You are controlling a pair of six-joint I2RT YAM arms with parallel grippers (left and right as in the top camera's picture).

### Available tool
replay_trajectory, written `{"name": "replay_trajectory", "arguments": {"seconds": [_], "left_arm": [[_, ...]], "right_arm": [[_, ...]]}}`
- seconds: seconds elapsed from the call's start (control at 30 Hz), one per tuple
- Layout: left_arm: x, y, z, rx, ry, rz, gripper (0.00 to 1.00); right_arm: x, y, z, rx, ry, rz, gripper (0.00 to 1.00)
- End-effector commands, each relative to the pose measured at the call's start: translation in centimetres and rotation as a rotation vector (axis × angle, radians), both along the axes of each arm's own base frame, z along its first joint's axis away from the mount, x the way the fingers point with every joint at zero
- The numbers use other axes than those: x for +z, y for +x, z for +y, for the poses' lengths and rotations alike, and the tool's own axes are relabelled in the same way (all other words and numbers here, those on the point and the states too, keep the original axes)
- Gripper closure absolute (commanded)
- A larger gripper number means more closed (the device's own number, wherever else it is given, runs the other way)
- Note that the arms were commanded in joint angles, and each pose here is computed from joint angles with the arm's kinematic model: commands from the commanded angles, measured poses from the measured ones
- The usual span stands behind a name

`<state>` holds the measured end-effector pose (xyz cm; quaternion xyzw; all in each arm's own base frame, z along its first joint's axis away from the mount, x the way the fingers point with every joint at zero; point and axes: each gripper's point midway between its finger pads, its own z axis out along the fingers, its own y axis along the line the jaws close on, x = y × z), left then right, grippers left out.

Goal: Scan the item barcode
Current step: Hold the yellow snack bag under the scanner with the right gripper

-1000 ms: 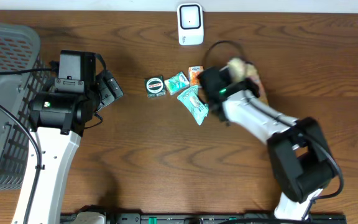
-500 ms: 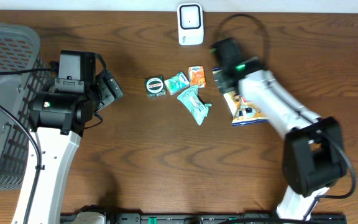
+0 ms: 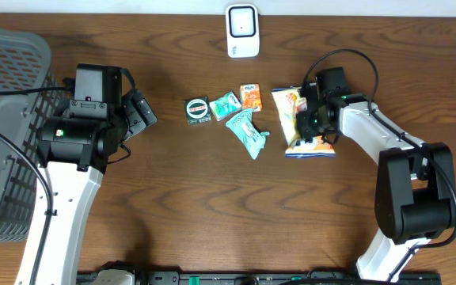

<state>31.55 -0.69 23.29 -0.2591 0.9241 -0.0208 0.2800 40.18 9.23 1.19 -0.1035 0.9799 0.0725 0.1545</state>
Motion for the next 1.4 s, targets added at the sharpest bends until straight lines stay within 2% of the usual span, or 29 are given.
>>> {"name": "replay_trajectory", "arguments": {"seconds": [0.0, 0.17, 0.3, 0.4, 0.67, 0.8, 0.97, 1.1, 1.37], "left_arm": [[0.5, 0.1, 0.2, -0.001, 0.009, -0.012, 0.02], [0.5, 0.1, 0.2, -0.001, 0.009, -0.012, 0.02], [0.5, 0.1, 0.2, -0.001, 0.009, -0.012, 0.02], [0.5, 0.1, 0.2, -0.001, 0.009, -0.012, 0.02], [0.5, 0.1, 0.2, -0.001, 0.009, -0.012, 0.02], [0.5, 0.1, 0.2, -0.001, 0.009, -0.012, 0.02], [0.5, 0.1, 0.2, -0.001, 0.009, -0.012, 0.02], [0.5, 0.1, 0.2, -0.001, 0.009, -0.012, 0.02], [0.5, 0.1, 0.2, -0.001, 0.009, -0.012, 0.02]], "right_arm": [[0.7, 0.9, 0.8, -0.054, 0.055, -0.019, 0.99], [5.6, 5.0, 2.4, -0.06, 0.127, -0.146, 0.99], [11.3, 9.2, 4.8, -0.049, 0.217, -0.319, 0.99], [16.7, 12.7, 7.3, -0.057, 0.307, -0.523, 0.99], [22.8, 16.2, 11.6, -0.095, 0.424, -0.734, 0.99], [22.1, 19.2, 13.4, -0.088, 0.408, -0.708, 0.99], [16.4, 22.9, 13.8, -0.102, 0.304, -0.602, 0.99], [13.4, 22.9, 13.8, -0.107, 0.265, -0.53, 0.99], [11.6, 20.7, 13.7, -0.125, 0.185, -0.426, 0.99]]}}
